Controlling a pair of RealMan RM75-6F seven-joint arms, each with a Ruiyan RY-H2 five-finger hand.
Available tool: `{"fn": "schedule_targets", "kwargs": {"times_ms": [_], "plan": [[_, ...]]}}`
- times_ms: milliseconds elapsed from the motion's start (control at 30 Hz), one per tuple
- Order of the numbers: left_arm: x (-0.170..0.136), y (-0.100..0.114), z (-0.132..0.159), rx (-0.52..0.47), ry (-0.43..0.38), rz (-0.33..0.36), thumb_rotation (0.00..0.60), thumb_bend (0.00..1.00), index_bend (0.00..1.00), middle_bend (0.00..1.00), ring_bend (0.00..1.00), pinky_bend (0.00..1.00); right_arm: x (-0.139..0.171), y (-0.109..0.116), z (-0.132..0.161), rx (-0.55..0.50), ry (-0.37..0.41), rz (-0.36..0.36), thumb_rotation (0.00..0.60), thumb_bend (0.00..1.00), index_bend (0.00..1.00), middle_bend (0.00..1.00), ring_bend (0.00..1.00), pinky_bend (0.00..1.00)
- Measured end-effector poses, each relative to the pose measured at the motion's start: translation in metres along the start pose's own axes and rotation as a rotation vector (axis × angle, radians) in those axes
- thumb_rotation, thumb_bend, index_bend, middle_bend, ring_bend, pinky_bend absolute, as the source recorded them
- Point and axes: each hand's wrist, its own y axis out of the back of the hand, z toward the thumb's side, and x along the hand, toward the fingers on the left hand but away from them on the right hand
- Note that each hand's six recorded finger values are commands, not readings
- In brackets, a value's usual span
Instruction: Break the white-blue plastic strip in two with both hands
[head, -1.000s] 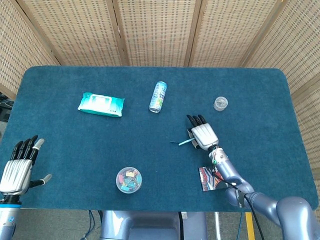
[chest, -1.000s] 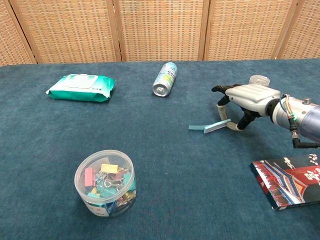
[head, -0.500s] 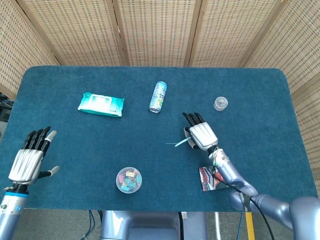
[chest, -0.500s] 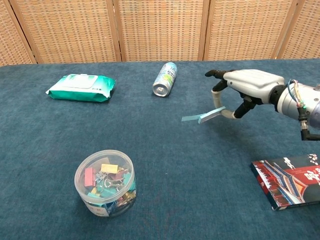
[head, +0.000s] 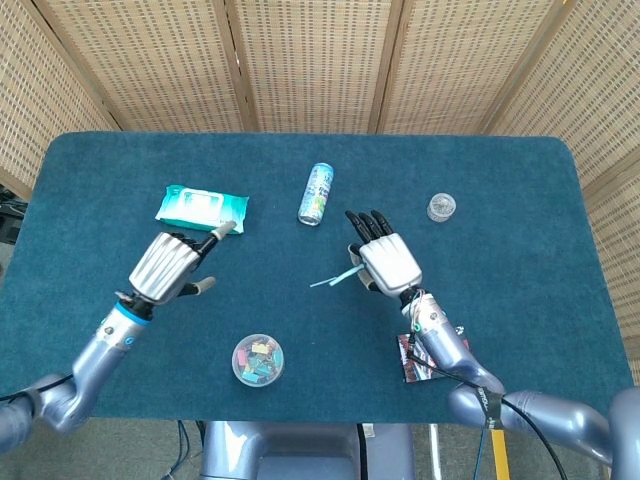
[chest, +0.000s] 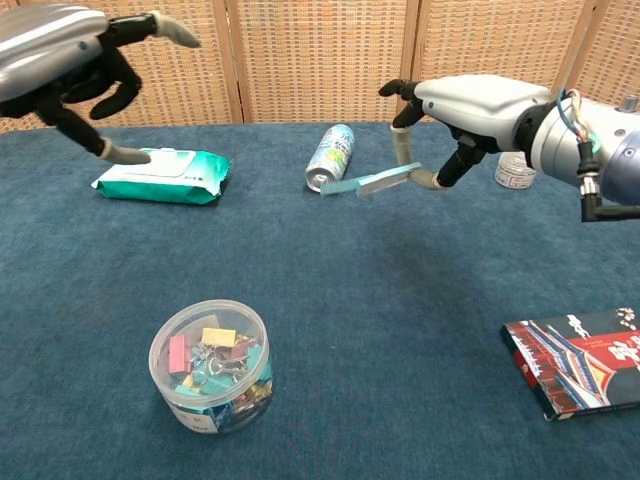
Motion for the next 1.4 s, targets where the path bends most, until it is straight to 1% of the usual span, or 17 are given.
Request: {"fn": "schedule_targets", "kwargs": {"times_ms": [100, 167, 300, 400, 467, 533, 600, 667, 733, 833, 1000, 1200, 1400], "plan": [[0.023, -0.011, 0.02, -0.033, -0.043, 0.025, 0.6, 0.0, 0.33, 1.0, 1.0, 0.98, -0.004, 0.004, 0.006, -0.003, -0.021, 0.003, 0.6, 0.5, 0.62, 0.0, 0.0, 0.0], [0.035, -0.018, 0.034, -0.07, -0.059, 0.026, 0.6, 0.0, 0.36, 1.0, 1.0, 0.98, -0.006, 0.006, 0.009, -0.008, -0.034, 0.006, 0.6, 0.51, 0.62, 0.0, 0.0, 0.0], [0.055, -0.032, 0.052, -0.134, -0.054, 0.0, 0.6, 0.0, 0.38, 1.0, 1.0, 0.98, -0.009, 0.01, 0.015, -0.017, -0.054, 0.004, 0.6, 0.52, 0.62, 0.0, 0.0, 0.0], [0.063, -0.038, 0.06, -0.145, -0.05, -0.017, 0.6, 0.0, 0.38, 1.0, 1.0, 0.98, -0.011, 0.012, 0.018, -0.025, -0.065, 0.001, 0.6, 0.52, 0.62, 0.0, 0.0, 0.0], [0.066, -0.041, 0.063, -0.136, -0.049, -0.023, 0.6, 0.01, 0.39, 1.0, 1.0, 0.98, -0.012, 0.014, 0.02, -0.027, -0.069, 0.002, 0.6, 0.52, 0.62, 0.0, 0.0, 0.0], [0.069, -0.044, 0.066, -0.134, -0.04, -0.032, 0.6, 0.06, 0.41, 1.0, 1.0, 0.98, -0.012, 0.015, 0.021, -0.029, -0.072, 0.003, 0.6, 0.52, 0.62, 0.0, 0.0, 0.0], [0.072, -0.046, 0.069, -0.152, -0.027, -0.041, 0.6, 0.12, 0.45, 1.0, 1.0, 0.98, -0.012, 0.016, 0.024, -0.032, -0.073, 0.004, 0.6, 0.52, 0.62, 0.0, 0.0, 0.0], [0.075, -0.049, 0.073, -0.178, -0.017, -0.049, 0.6, 0.15, 0.47, 1.0, 1.0, 0.98, -0.011, 0.016, 0.025, -0.036, -0.074, 0.006, 0.6, 0.52, 0.62, 0.01, 0.0, 0.0], [0.079, -0.052, 0.08, -0.206, -0.008, -0.056, 0.6, 0.17, 0.47, 1.0, 1.0, 0.98, -0.011, 0.016, 0.026, -0.04, -0.075, 0.008, 0.6, 0.52, 0.62, 0.01, 0.0, 0.0], [0.082, -0.054, 0.085, -0.211, -0.003, -0.059, 0.6, 0.18, 0.48, 1.0, 1.0, 0.98, -0.009, 0.014, 0.027, -0.043, -0.075, 0.011, 0.6, 0.53, 0.62, 0.01, 0.0, 0.0], [0.087, -0.06, 0.095, -0.241, 0.013, -0.065, 0.6, 0.22, 0.5, 1.0, 1.0, 0.98, -0.008, 0.014, 0.029, -0.044, -0.074, 0.013, 0.6, 0.54, 0.62, 0.01, 0.0, 0.0], [0.088, -0.057, 0.098, -0.264, 0.023, -0.035, 0.6, 0.26, 0.51, 1.0, 1.0, 0.98, -0.006, 0.016, 0.027, -0.04, -0.078, 0.009, 0.6, 0.54, 0.62, 0.01, 0.0, 0.0], [0.089, -0.058, 0.101, -0.275, 0.025, -0.031, 0.6, 0.32, 0.52, 1.0, 1.0, 0.98, -0.005, 0.016, 0.027, -0.038, -0.078, 0.011, 0.6, 0.54, 0.62, 0.01, 0.0, 0.0]]}}
